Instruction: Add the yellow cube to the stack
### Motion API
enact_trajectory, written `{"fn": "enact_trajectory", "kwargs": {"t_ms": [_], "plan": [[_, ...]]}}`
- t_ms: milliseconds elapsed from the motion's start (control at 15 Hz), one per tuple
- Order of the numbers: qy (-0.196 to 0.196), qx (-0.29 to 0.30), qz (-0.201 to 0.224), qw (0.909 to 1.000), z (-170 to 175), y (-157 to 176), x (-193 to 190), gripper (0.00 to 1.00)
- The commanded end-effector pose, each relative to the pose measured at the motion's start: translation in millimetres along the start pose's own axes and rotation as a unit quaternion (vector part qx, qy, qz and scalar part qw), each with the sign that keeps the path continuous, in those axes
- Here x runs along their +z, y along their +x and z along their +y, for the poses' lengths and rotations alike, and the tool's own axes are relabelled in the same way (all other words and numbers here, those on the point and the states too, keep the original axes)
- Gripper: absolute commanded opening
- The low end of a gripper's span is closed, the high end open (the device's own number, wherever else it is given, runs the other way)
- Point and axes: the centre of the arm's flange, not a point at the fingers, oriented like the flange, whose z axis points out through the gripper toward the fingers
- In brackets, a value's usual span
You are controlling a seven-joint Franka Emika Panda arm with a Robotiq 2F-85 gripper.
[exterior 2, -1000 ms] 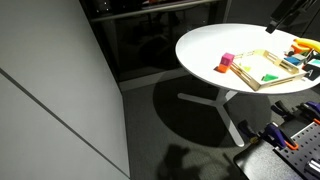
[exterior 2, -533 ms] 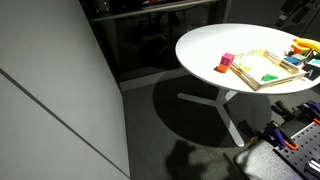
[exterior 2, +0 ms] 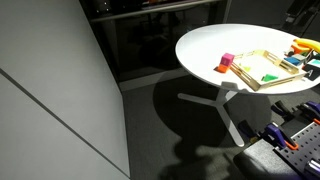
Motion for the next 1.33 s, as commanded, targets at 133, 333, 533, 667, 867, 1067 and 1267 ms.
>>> {"fn": "enact_trajectory", "kwargs": {"t_ms": [133, 333, 533, 667, 867, 1067, 1267], "plan": [[0.000, 0.024, -0.024, 0.9994, 37, 35, 19, 1.00], [-0.007, 0.027, -0.033, 0.9991, 56, 48, 37, 1.00], [-0.009, 0.017, -0.042, 0.9989, 73, 60, 53, 1.00], [-0.015, 0.005, -0.052, 0.9985, 85, 66, 63, 1.00], [-0.025, -0.030, -0.068, 0.9969, 102, 72, 75, 1.00], [-0.025, -0.073, -0.085, 0.9933, 117, 76, 82, 1.00], [-0.043, -0.102, -0.101, 0.9886, 131, 79, 85, 1.00]]}}
